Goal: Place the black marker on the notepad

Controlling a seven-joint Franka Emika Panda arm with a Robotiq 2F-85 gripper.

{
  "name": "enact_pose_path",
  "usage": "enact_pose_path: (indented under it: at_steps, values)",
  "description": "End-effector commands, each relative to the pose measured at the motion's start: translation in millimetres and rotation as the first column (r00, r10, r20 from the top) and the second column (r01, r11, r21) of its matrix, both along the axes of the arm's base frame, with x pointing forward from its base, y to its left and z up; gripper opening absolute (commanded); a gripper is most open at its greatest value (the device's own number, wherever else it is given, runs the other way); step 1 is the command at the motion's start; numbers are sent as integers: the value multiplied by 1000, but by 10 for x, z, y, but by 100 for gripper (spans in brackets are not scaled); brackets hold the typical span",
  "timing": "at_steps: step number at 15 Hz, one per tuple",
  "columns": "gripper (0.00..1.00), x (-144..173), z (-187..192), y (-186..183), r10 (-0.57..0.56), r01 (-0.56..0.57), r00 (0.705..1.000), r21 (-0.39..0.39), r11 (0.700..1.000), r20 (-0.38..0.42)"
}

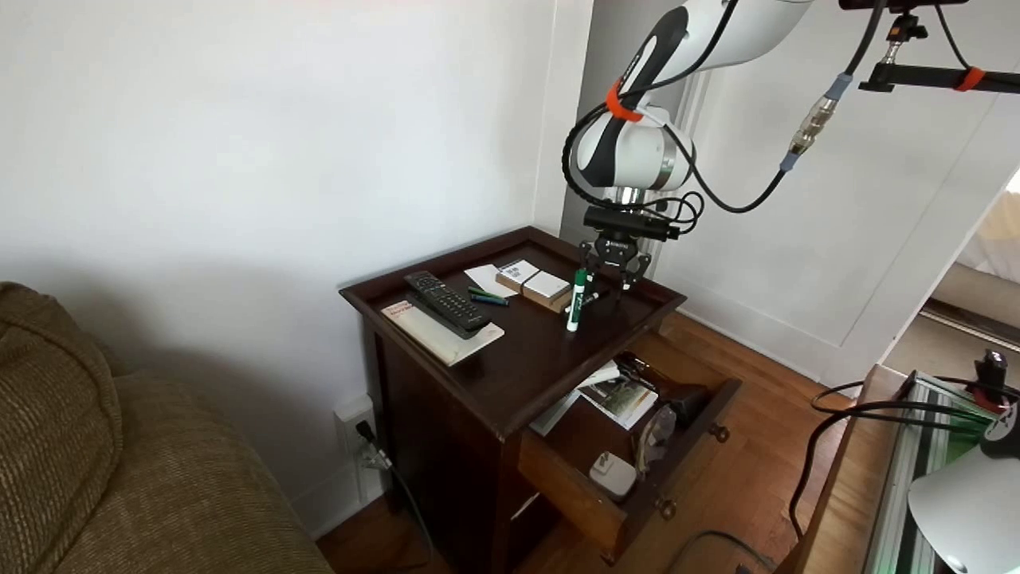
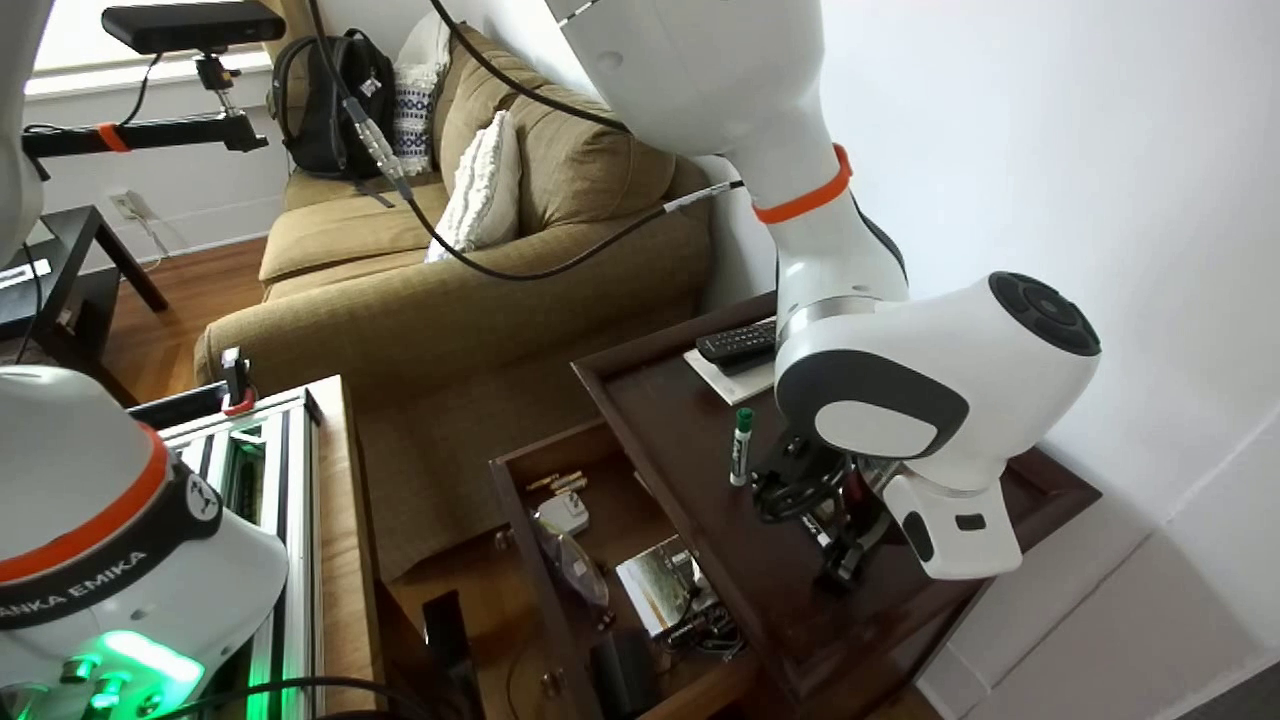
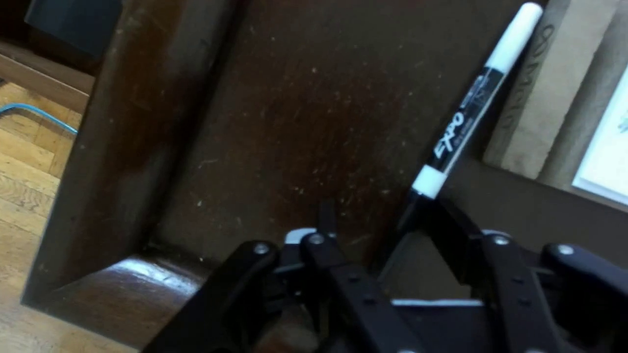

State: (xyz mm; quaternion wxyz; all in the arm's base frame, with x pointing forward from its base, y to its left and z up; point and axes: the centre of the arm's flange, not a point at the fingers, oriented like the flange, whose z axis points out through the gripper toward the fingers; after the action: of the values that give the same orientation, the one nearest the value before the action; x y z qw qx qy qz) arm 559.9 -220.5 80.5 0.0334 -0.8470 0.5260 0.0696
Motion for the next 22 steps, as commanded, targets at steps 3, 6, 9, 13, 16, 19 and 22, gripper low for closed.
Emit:
enact_pose_path:
  at_steps: [3,6,9,13,16,19,22]
  values:
    - [8,77,-72,-51,-29,29,1000,1,1000,-8]
    - [0,84,-80,-113,-38,38,999,-19,999,-3]
    - [3,66,-48,-189,-50,50,999,-13,999,1]
    - [3,33,89,-271,-48,49,998,-6,999,33]
    - [3,62,218,-256,-68,66,996,24,997,58]
    - [3,142,312,-202,-103,98,990,54,994,100]
    - [3,218,317,-87,-123,116,985,59,992,124]
